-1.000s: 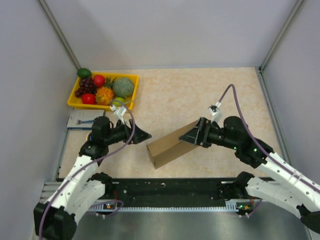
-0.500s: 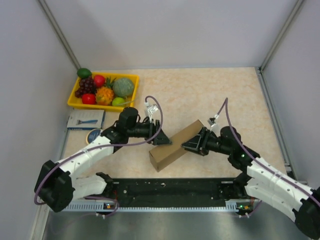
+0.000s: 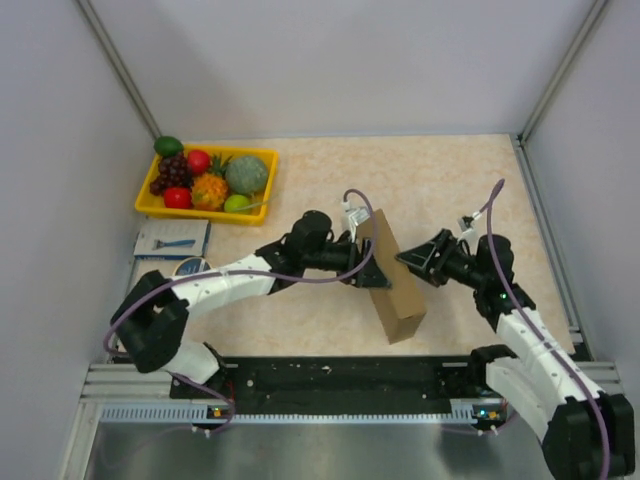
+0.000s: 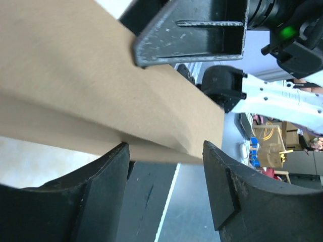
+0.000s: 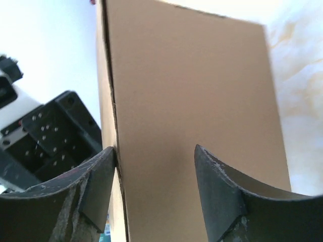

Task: Fold the paper box

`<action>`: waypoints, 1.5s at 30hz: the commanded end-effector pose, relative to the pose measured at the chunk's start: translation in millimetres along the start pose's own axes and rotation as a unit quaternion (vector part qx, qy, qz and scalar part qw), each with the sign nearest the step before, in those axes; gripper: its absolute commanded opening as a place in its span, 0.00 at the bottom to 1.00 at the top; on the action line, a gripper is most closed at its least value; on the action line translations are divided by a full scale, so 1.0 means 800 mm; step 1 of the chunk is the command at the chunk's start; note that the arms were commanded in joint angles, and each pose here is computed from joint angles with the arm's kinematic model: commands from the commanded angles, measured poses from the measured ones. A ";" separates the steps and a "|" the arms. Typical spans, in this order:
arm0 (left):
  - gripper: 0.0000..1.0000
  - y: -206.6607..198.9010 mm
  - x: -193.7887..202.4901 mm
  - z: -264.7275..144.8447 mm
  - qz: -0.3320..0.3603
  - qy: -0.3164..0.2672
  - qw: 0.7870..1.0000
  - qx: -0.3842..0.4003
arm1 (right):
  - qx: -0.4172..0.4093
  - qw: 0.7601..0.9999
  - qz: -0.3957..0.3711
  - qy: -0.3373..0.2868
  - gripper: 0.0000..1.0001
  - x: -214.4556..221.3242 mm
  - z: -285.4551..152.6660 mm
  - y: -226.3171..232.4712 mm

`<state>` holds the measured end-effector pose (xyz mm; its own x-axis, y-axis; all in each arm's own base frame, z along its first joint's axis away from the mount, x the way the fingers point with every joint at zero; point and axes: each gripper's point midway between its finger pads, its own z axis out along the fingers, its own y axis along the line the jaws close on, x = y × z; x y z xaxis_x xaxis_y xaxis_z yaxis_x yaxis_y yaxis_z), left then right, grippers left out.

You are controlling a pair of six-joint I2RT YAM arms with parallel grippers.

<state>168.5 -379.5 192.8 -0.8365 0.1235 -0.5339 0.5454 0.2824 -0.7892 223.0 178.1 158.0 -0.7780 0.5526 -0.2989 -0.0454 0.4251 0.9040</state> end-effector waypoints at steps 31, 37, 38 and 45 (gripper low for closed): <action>0.76 0.062 -0.035 -0.069 -0.028 -0.067 0.982 -0.175 | 0.207 0.965 -0.117 0.112 0.72 -0.038 0.002 -0.113; 0.67 0.108 0.021 -0.061 -0.140 -0.122 0.966 -0.178 | 0.204 0.957 -0.134 0.159 0.68 -0.020 0.025 -0.124; 0.66 0.112 0.022 -0.058 -0.142 -0.121 0.965 -0.183 | 0.207 0.956 -0.129 0.162 0.66 -0.015 0.025 -0.129; 0.73 0.149 0.019 -0.041 -0.174 -0.130 0.950 -0.223 | 0.169 0.969 -0.104 0.144 0.58 -0.003 0.032 -0.125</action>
<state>186.8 -297.0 76.6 -0.9394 -0.1665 -0.2998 0.1066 0.6891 -0.7168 241.9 143.5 54.7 -0.9369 0.2117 -0.2781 -0.0097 0.7796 0.6262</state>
